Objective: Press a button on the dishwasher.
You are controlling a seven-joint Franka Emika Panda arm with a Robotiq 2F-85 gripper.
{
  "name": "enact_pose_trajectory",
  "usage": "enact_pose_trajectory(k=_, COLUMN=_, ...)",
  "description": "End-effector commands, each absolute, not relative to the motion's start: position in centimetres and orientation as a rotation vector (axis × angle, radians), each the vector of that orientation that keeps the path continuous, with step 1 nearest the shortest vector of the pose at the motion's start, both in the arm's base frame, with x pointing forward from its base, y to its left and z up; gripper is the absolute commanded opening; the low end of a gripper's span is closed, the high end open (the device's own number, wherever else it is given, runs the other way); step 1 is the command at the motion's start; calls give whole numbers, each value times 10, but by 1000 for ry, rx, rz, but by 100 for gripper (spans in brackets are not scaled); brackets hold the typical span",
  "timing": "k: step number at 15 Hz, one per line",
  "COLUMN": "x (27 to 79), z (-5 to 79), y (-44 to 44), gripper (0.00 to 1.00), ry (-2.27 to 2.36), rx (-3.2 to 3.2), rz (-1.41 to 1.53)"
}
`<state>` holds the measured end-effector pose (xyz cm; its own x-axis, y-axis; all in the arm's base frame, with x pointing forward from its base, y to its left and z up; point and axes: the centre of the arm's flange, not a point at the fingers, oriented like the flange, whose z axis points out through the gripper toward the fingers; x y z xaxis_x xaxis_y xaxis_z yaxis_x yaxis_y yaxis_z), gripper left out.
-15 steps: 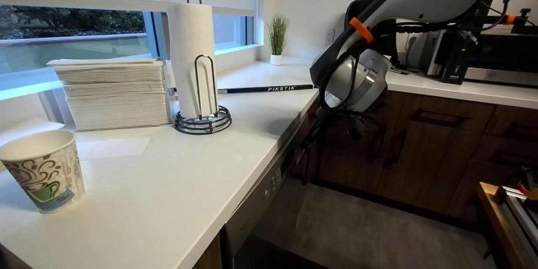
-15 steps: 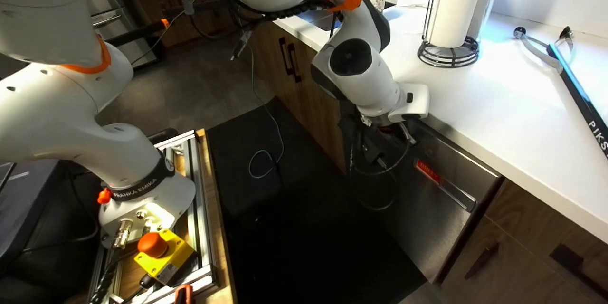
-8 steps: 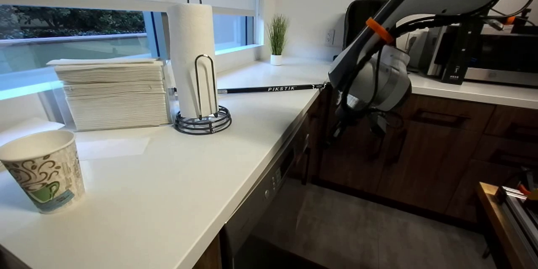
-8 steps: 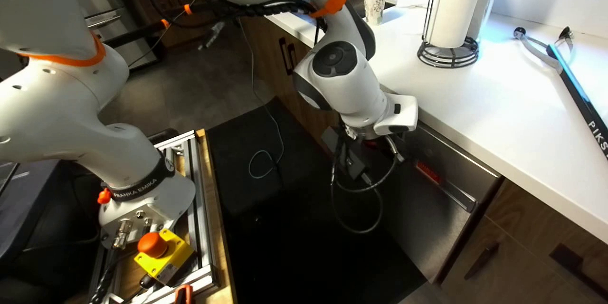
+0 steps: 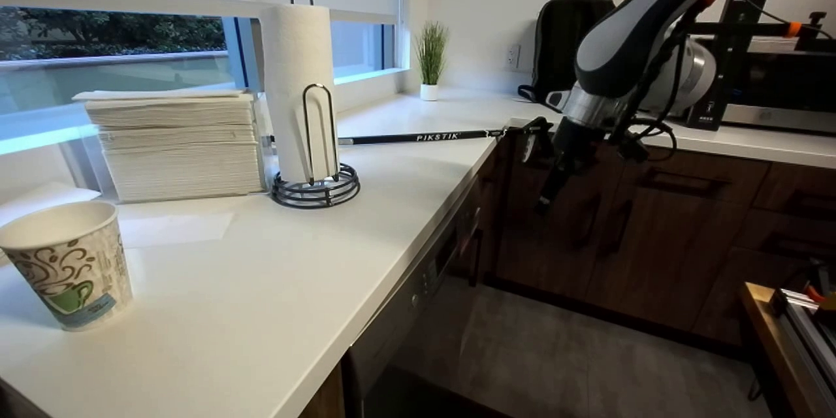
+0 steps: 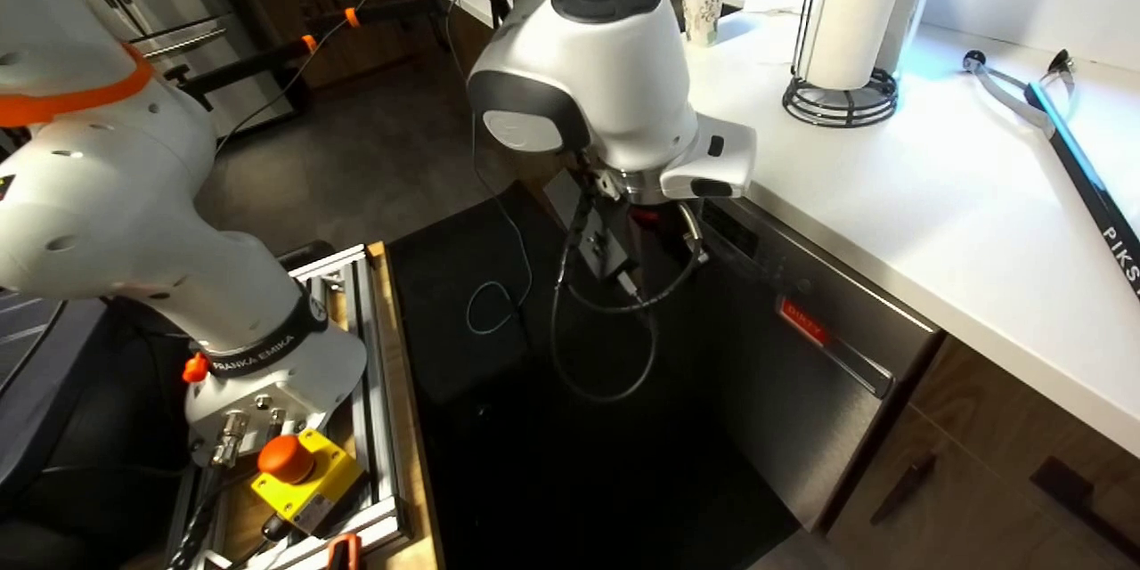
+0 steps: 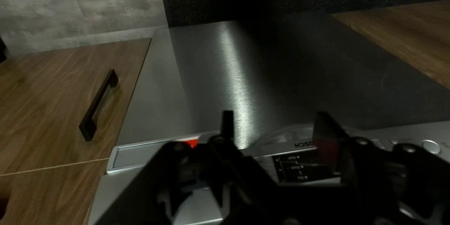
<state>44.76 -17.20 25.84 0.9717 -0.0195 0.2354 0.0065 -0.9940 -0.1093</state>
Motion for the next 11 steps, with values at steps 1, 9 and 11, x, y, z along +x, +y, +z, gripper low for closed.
enact_pose_trajectory(k=1, x=448, z=347, y=-165, gripper=93, ry=136, rx=-3028, rz=-261)
enact_pose_trajectory(k=9, x=452, z=421, y=-175, gripper=100, ry=193, rx=-3175, rz=-559)
enact_pose_trajectory(k=11, x=448, z=429, y=-170, gripper=100, ry=187, rx=-3175, rz=-584)
